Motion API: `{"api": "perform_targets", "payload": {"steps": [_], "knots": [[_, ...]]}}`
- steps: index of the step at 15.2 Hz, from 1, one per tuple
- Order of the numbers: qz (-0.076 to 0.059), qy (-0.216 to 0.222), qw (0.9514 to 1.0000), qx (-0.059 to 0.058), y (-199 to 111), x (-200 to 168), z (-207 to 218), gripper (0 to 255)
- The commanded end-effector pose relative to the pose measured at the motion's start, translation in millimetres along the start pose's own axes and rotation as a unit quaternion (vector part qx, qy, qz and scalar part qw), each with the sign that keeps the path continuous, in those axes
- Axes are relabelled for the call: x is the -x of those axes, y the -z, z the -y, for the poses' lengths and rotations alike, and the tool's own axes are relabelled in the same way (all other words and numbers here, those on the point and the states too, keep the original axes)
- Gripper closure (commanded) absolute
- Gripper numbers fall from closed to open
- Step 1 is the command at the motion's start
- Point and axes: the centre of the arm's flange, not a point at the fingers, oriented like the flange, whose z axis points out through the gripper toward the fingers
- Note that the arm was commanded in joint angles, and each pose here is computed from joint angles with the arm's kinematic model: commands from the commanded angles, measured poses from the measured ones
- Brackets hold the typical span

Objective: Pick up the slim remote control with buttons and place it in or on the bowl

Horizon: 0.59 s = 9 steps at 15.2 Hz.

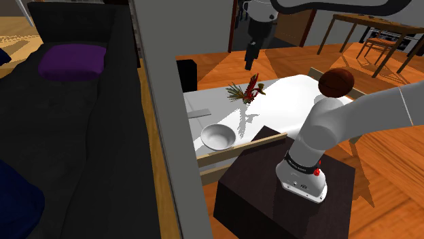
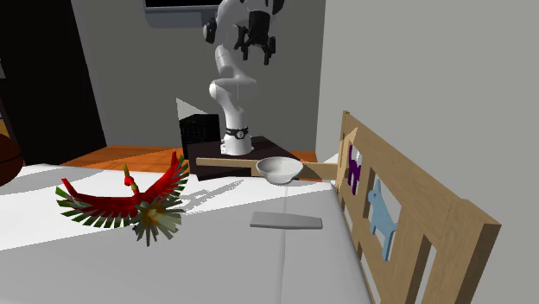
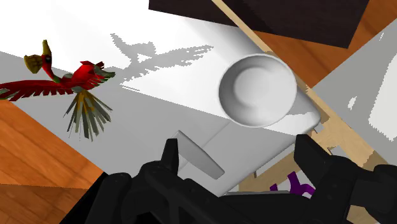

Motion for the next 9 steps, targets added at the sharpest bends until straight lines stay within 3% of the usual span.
{"api": "perform_targets", "payload": {"steps": [1,9], "knots": [[0.0,0.0,1.0,0.0,0.0,0.0,0.0,0],[-0.001,0.078,0.9968,-0.016,-85.1,-52.9,-38.3,0]]}}
